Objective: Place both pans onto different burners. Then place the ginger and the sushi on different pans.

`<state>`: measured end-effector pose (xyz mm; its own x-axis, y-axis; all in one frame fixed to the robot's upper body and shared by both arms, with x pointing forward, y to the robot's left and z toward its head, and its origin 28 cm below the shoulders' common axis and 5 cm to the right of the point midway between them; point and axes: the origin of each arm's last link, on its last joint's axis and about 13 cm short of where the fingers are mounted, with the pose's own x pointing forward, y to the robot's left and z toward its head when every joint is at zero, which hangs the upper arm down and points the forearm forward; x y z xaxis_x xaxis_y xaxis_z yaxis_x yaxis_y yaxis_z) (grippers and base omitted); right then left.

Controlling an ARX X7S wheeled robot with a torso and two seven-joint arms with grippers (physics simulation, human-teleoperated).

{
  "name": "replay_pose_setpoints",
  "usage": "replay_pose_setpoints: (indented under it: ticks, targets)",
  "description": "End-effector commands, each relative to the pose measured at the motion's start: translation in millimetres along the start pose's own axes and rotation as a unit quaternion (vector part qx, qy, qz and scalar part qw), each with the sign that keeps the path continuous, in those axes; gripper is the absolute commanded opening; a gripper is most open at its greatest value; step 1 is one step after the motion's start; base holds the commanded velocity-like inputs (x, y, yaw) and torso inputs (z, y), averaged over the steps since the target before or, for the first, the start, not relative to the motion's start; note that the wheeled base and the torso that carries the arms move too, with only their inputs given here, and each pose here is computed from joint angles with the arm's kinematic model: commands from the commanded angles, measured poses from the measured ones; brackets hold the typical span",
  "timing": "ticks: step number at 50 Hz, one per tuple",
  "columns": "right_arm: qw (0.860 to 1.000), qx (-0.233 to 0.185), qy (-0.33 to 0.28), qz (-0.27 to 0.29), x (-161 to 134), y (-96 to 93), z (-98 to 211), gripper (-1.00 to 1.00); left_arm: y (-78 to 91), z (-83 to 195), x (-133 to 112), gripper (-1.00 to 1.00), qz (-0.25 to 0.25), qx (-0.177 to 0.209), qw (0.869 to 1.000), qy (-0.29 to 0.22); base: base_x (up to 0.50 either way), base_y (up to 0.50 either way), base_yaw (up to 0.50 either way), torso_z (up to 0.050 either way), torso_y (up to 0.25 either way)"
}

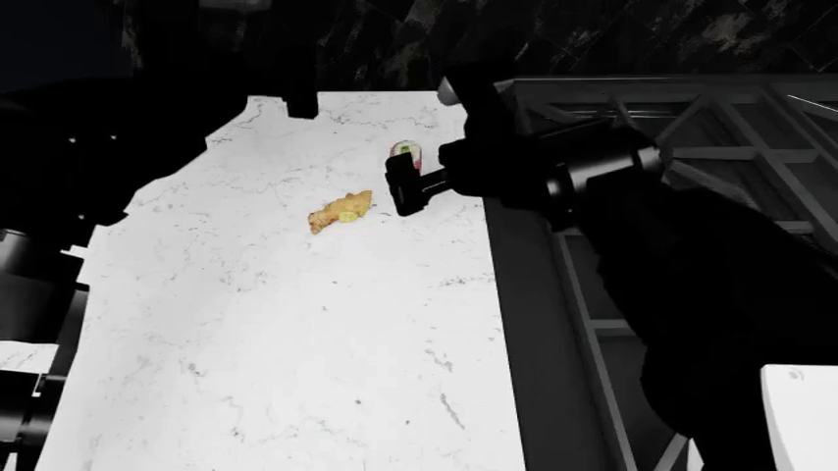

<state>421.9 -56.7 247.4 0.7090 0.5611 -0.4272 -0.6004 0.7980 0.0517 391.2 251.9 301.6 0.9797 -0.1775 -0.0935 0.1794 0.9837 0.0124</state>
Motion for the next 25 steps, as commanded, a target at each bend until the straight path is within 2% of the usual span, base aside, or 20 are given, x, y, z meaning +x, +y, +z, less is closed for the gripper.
replay_pose_setpoints:
  ticks: [1, 10, 25]
  targets:
    - [1.0, 0.002, -0.011, -0.004, 3, -0.9, -4, 1.0, 2.3, -5, 2, 1.0, 0.002, -0.001, 1.0, 0.005, 0.0, 0.0, 0.0, 0.0, 0.0]
    - [1.0, 0.0, -0.026, -0.008, 4, -0.5, -3, 1.0, 3.1, -10, 2, 1.0, 0.0, -0.003, 1.0, 0.01, 0.0, 0.0, 0.0, 0.0, 0.0]
    - [0.999, -0.029, -0.045, -0.01, 3, 1.8, 7, 1.0, 3.5, -13, -1, 1.0, -0.012, 0.012, 1.0, 0.003, 0.0, 0.0, 0.0, 0.0, 0.0]
